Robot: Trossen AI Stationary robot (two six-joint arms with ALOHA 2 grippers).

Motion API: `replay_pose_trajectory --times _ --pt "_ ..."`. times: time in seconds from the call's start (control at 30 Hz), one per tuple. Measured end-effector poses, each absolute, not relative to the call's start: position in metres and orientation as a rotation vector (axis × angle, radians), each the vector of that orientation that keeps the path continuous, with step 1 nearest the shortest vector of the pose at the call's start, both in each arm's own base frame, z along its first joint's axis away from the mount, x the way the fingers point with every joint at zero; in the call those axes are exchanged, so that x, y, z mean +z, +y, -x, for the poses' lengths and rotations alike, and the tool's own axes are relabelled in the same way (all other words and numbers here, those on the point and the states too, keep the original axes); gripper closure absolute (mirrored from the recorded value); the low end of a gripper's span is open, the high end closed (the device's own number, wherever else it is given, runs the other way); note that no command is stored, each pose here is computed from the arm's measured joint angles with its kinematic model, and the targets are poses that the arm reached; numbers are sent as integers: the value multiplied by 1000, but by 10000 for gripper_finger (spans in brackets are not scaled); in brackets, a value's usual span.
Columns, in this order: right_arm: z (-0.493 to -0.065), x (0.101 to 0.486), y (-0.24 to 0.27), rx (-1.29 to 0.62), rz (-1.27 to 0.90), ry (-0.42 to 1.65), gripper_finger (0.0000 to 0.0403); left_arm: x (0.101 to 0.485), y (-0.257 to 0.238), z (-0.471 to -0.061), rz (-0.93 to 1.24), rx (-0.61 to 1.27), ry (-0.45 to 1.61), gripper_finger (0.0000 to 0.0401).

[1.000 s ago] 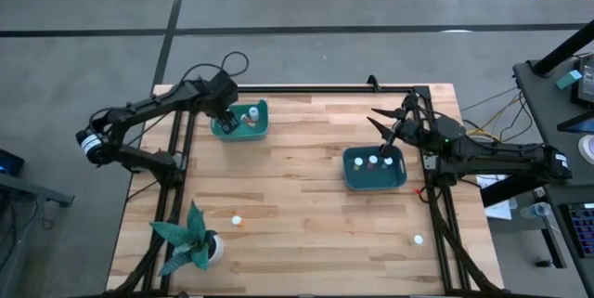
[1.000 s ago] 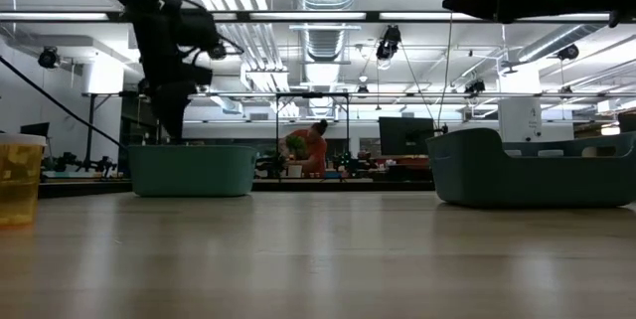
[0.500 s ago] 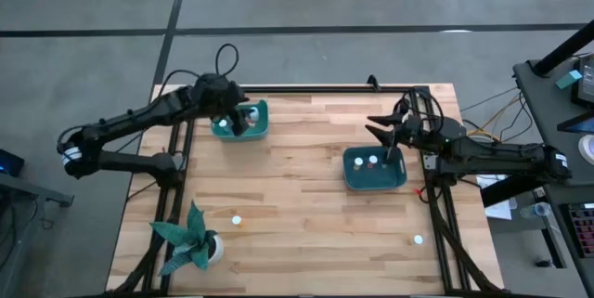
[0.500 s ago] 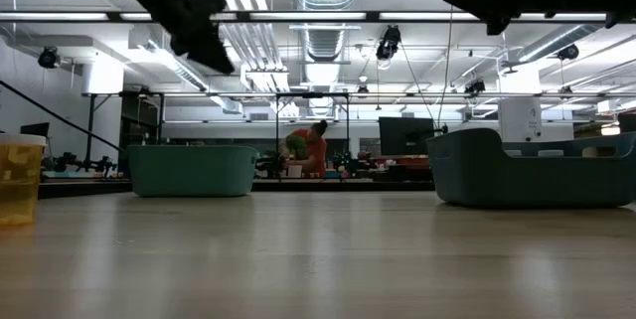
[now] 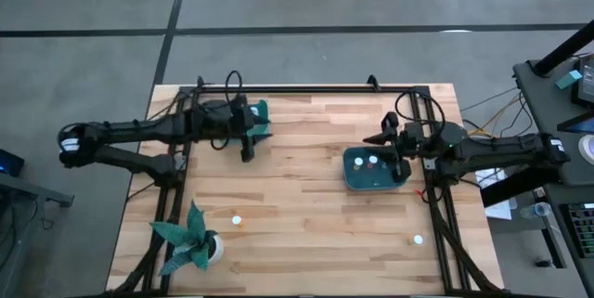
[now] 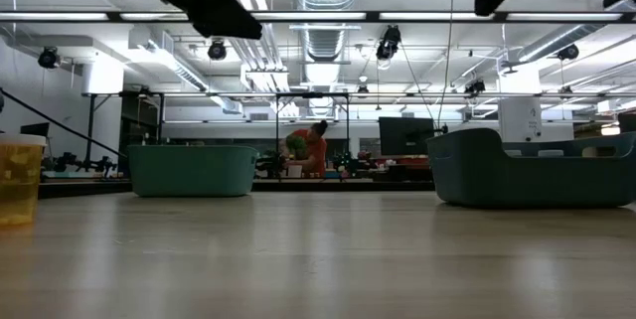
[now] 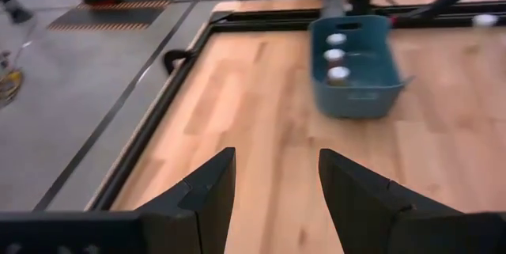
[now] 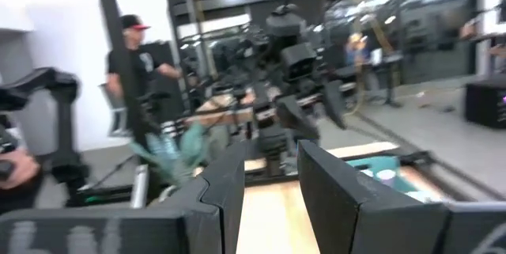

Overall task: Pick and place medicine bottles into bin by pill shape (circle, oval)
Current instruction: Put the yellow tablet bottle into the blue bin

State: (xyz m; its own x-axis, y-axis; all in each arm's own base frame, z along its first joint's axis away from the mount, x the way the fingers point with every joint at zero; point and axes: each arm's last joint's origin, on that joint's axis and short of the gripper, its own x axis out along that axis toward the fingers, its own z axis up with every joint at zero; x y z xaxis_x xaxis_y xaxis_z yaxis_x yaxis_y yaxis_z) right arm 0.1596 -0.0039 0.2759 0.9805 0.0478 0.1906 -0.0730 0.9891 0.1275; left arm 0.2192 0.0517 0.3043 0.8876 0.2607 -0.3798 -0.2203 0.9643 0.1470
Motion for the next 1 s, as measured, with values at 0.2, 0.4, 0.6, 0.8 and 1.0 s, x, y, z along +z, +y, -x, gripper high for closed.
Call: replay_pose_trajectory --times 0.2,0.4,0.6,0.8,1.0 --pt "-178 290 14 162 -190 -88 294 298 37 -229 -117 185 327 235" --pt "-201 302 34 232 -305 100 294 298 34 -233 -123 169 311 235" --pt "-223 310 55 243 -447 355 294 299 34 -233 -133 169 305 235" --pt "-235 305 72 133 -634 693 294 299 34 -233 -159 166 302 235" --pt "-232 295 92 -66 -791 1023 294 309 34 -235 -238 168 212 234"
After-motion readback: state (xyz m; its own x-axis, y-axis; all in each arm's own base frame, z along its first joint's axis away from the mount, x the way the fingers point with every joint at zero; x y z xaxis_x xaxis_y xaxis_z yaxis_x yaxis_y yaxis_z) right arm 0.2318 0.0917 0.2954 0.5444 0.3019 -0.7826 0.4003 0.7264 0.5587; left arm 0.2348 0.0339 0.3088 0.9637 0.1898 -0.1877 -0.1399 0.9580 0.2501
